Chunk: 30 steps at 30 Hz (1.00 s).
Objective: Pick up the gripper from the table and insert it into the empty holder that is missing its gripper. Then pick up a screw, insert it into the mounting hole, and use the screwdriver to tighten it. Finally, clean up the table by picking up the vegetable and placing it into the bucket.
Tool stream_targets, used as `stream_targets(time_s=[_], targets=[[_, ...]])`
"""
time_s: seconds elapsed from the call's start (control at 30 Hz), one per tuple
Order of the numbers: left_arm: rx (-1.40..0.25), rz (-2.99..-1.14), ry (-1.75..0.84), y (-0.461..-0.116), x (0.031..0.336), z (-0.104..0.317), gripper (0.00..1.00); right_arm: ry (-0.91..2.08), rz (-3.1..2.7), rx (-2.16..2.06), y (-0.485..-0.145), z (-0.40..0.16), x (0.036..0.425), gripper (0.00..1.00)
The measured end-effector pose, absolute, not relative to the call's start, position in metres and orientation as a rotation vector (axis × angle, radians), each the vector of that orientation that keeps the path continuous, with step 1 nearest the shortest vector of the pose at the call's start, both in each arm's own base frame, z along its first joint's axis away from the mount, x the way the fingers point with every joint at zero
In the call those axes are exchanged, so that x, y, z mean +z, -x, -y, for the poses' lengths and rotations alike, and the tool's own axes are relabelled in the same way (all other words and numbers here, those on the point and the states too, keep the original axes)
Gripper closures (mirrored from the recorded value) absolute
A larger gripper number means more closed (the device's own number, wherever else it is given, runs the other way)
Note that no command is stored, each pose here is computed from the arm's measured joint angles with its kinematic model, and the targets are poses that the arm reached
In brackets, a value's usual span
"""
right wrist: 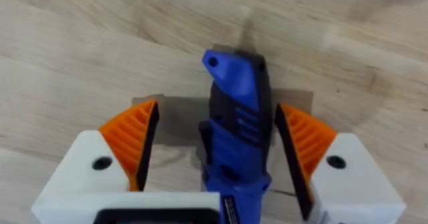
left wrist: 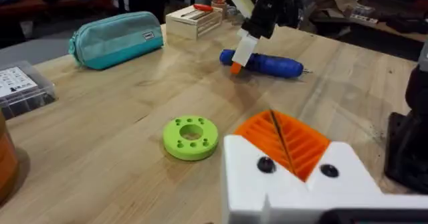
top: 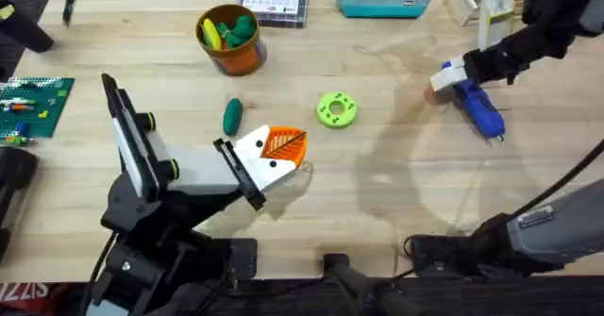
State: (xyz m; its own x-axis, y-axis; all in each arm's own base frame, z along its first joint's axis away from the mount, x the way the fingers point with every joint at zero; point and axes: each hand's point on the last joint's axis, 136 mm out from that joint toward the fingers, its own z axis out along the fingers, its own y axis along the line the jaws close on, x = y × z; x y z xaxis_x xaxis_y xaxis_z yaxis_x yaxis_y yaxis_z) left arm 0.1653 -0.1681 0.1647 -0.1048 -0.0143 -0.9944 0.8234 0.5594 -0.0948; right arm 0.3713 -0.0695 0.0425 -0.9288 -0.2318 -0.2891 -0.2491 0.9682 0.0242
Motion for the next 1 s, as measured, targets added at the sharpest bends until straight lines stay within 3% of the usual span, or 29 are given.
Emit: stream_targets(time_s=[0.3, 1.0], targets=[[-0.821, -1.52, -0.719, -0.165, 0.165, 0.168, 0.983, 0.423, -2.875, 0.082, -0.359, 0.069, 0.039, 0.008], [-0.821, -1.52, -0.719, -0.165, 0.165, 0.168, 0.981, 0.702, -2.876, -0.183, -0.363, 0.058, 0.039, 0.008]])
